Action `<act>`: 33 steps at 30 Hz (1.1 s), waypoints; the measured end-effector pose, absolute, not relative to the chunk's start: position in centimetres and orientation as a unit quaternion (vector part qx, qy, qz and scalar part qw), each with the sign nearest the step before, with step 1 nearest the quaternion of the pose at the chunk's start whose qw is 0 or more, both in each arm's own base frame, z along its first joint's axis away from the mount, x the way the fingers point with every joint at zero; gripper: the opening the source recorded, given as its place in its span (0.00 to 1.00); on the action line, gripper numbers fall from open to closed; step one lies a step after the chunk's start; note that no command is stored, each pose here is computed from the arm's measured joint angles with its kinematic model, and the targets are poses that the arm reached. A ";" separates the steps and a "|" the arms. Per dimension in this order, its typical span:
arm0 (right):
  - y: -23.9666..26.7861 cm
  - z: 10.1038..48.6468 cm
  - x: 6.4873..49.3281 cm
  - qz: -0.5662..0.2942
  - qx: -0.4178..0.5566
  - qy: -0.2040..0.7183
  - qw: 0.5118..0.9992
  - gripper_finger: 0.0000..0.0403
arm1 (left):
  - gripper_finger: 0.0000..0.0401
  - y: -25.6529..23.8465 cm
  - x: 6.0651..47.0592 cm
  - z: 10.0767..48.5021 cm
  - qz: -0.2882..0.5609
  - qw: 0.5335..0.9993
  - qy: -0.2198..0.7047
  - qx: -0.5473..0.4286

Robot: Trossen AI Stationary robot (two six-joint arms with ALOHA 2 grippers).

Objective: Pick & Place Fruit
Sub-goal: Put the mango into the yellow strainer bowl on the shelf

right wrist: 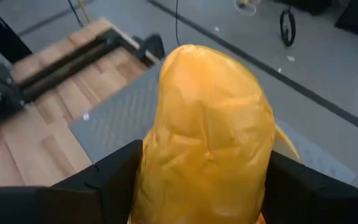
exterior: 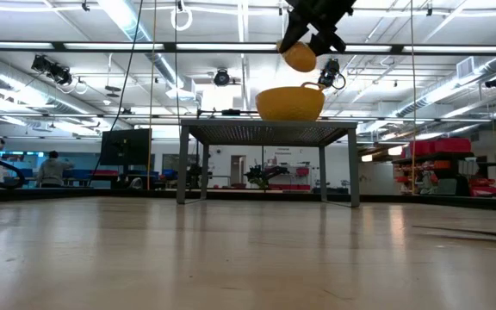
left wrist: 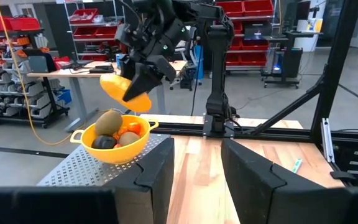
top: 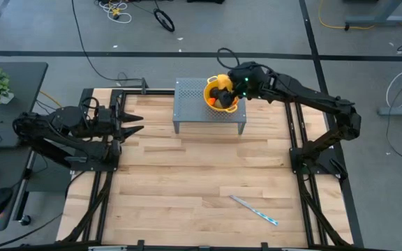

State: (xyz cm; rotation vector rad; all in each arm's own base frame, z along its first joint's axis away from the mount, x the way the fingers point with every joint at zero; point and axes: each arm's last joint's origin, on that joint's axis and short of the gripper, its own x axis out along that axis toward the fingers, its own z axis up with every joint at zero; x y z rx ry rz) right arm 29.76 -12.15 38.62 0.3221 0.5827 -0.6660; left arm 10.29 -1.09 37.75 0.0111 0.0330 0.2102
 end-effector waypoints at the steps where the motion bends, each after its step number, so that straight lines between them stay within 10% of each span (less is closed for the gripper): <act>1: -12.3 38.8 29.8 -0.321 0.154 0.273 0.894 0.68 | 0.35 -1.1 10.3 37.7 0.105 0.994 0.016 0.005; 33: -14.9 35.4 32.7 -0.326 0.156 0.300 0.883 0.68 | 0.35 -1.1 10.3 37.8 0.105 0.994 0.016 0.004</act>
